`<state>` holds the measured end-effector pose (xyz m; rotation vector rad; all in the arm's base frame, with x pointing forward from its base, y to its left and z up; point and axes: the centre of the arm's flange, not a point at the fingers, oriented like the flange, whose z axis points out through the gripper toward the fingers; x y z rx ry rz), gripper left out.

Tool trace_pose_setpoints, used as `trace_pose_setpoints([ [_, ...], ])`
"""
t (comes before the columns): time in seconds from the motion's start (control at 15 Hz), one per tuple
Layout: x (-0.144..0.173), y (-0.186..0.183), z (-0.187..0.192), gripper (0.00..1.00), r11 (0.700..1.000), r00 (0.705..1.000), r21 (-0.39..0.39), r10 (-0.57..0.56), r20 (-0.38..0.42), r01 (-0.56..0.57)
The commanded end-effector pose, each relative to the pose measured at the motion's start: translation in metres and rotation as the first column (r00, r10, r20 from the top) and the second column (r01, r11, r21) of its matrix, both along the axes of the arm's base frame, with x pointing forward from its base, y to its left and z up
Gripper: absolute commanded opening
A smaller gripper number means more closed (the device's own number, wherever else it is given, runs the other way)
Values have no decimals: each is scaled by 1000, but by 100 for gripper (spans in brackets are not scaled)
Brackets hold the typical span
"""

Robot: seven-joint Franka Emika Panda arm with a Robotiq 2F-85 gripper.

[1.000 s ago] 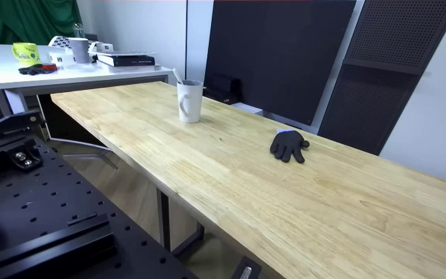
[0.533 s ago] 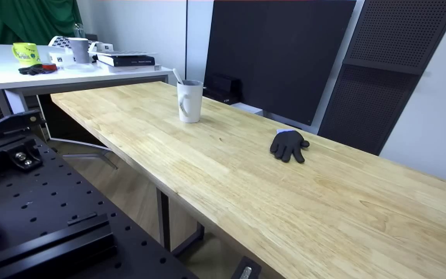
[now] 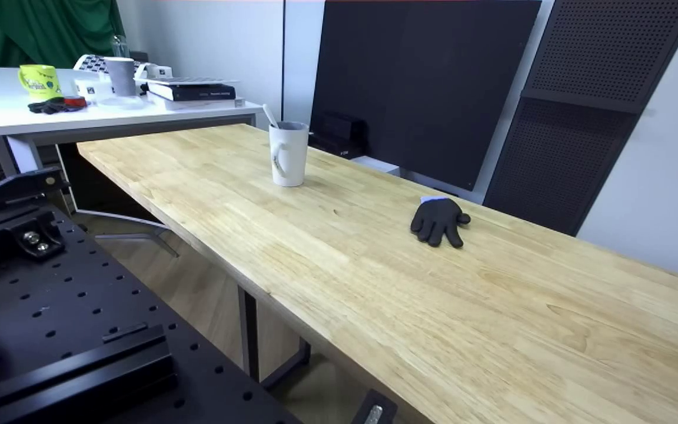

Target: Take the spoon out of the white mug

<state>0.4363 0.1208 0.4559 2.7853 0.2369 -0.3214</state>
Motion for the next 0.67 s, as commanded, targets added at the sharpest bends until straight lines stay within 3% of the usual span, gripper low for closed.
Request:
trace_pose_setpoints([
  [0.0,34,35,-28,100,990,991,-53,133,25,-132],
  [0.33,68,89,-66,100,959,956,19,280,89,-283],
  [0.6,88,122,-94,100,932,930,30,358,86,-361],
])
